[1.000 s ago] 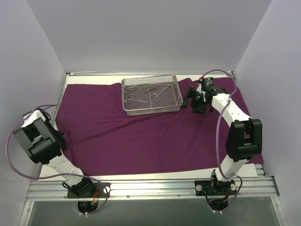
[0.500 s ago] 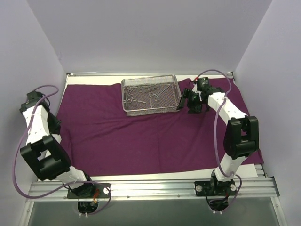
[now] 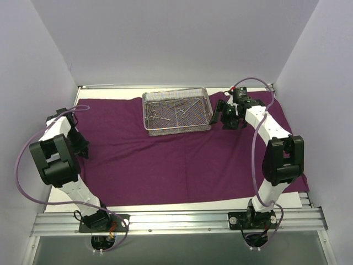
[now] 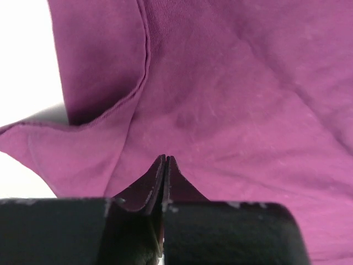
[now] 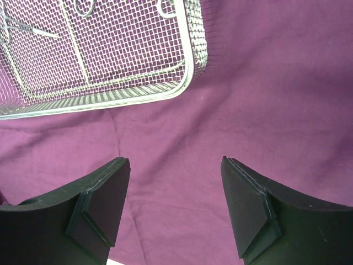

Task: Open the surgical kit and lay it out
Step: Smooth out the surgical kit at the center of the board.

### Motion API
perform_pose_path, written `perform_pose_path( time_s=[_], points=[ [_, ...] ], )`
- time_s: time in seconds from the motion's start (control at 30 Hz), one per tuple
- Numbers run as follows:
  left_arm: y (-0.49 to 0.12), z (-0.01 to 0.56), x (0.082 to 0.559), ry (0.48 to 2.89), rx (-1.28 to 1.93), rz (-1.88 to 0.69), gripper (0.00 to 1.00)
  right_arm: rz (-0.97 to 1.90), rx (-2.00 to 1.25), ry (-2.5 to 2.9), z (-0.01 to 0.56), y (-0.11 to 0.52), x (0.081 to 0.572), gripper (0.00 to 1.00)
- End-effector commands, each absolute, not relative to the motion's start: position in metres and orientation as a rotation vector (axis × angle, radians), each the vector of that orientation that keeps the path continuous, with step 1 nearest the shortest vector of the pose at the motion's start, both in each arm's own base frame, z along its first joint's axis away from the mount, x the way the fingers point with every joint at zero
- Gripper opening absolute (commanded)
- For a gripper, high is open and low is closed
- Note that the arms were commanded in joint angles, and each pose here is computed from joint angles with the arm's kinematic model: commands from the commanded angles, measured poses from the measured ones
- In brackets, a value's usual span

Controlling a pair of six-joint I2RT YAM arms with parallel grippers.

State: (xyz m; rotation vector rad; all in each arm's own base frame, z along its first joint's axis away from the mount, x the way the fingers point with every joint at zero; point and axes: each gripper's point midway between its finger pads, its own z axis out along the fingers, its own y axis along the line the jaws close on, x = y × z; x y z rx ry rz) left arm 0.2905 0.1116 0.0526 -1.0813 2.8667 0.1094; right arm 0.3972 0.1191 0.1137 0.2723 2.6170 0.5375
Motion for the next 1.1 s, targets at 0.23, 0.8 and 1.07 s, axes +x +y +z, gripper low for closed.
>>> perform_pose_path(
  time_s=[0.23,0.8,1.07],
  points=[
    [0.151,0.031,0.247,2.985,-1.135,0.556,0.02,0.520,0.292,2.588,0.125,0.110,0.395,0.68],
    [0.162,0.091,0.226,2.781,-1.241,0.709,0.02,0.573,0.274,2.625,0.117,0.121,0.388,0.68],
    [0.150,0.088,0.279,2.783,-1.011,0.436,0.21,0.578,0.270,2.626,0.116,0.122,0.384,0.68]
  ],
)
